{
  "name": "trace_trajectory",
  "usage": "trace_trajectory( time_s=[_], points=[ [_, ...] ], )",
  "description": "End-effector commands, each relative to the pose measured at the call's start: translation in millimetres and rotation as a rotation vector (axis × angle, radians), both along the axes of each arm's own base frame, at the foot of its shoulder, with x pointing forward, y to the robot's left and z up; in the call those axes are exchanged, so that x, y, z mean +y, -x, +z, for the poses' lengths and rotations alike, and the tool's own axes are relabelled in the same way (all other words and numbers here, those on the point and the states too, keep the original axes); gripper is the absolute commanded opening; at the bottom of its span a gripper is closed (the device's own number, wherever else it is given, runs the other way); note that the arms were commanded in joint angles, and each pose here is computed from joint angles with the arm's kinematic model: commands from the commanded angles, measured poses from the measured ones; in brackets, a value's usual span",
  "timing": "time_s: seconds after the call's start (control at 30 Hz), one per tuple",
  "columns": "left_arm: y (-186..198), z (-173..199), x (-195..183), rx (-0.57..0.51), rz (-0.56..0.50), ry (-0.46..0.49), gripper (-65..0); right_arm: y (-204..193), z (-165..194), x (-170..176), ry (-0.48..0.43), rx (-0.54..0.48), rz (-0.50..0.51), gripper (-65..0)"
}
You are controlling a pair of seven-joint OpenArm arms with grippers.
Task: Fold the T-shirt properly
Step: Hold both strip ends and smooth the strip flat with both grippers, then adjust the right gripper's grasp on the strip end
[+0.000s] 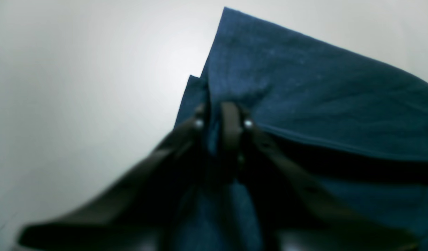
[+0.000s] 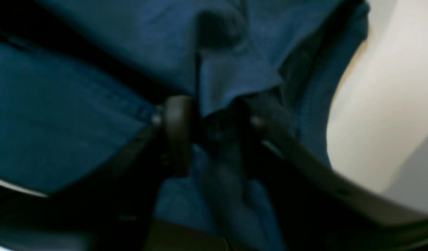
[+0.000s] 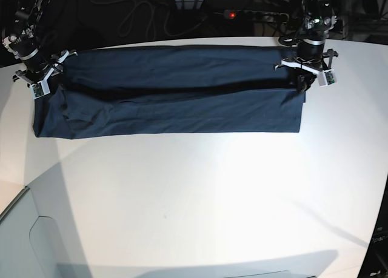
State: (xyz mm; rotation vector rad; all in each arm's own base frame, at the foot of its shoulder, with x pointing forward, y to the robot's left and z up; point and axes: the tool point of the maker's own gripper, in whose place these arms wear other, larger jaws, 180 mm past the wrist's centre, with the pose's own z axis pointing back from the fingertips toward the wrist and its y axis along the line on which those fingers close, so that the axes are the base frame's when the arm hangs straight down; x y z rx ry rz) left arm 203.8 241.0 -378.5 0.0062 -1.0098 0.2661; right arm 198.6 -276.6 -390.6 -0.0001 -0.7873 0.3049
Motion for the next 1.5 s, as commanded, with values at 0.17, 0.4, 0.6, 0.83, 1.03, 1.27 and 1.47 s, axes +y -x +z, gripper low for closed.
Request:
trace_trajectory(
  time_s=[0.17, 0.4, 0.6, 0.83, 1.03, 1.27, 1.47],
  points=[
    [-4, 12, 4, -0.041, 0.001, -0.017, -40.0, -12, 36, -10, 0.041, -0.107, 0.005, -27.6],
    [-8, 24, 2, -0.070, -0.010, -0.028, -36.7, -17, 69, -21, 0.097, -0.196, -0.030, -27.0],
    [-16, 43, -3, -0.120, -0.026, -0.037, -36.7, -43, 78, 1, 0.080, -0.245, 0.032, -27.3],
    [-18, 44, -2, -0.125, -0.028, -0.044, -36.7, -72, 74, 35, 0.024, -0.265, 0.130, -44.4],
    [-17, 43, -1, -0.119, -0.028, -0.048, -36.7, -94, 43, 10, 0.046, -0.185, 0.075, -62.9],
    [-14, 32, 1, -0.092, -0.019, -0.042, -36.7, -78, 9, -2, 0.088, -0.066, 0.065, -65.0],
    [-19, 26, 5, -0.089, -0.009, -0.038, -36.7, -42, -1, 7, 0.134, 0.002, 0.141, -65.0]
  ],
)
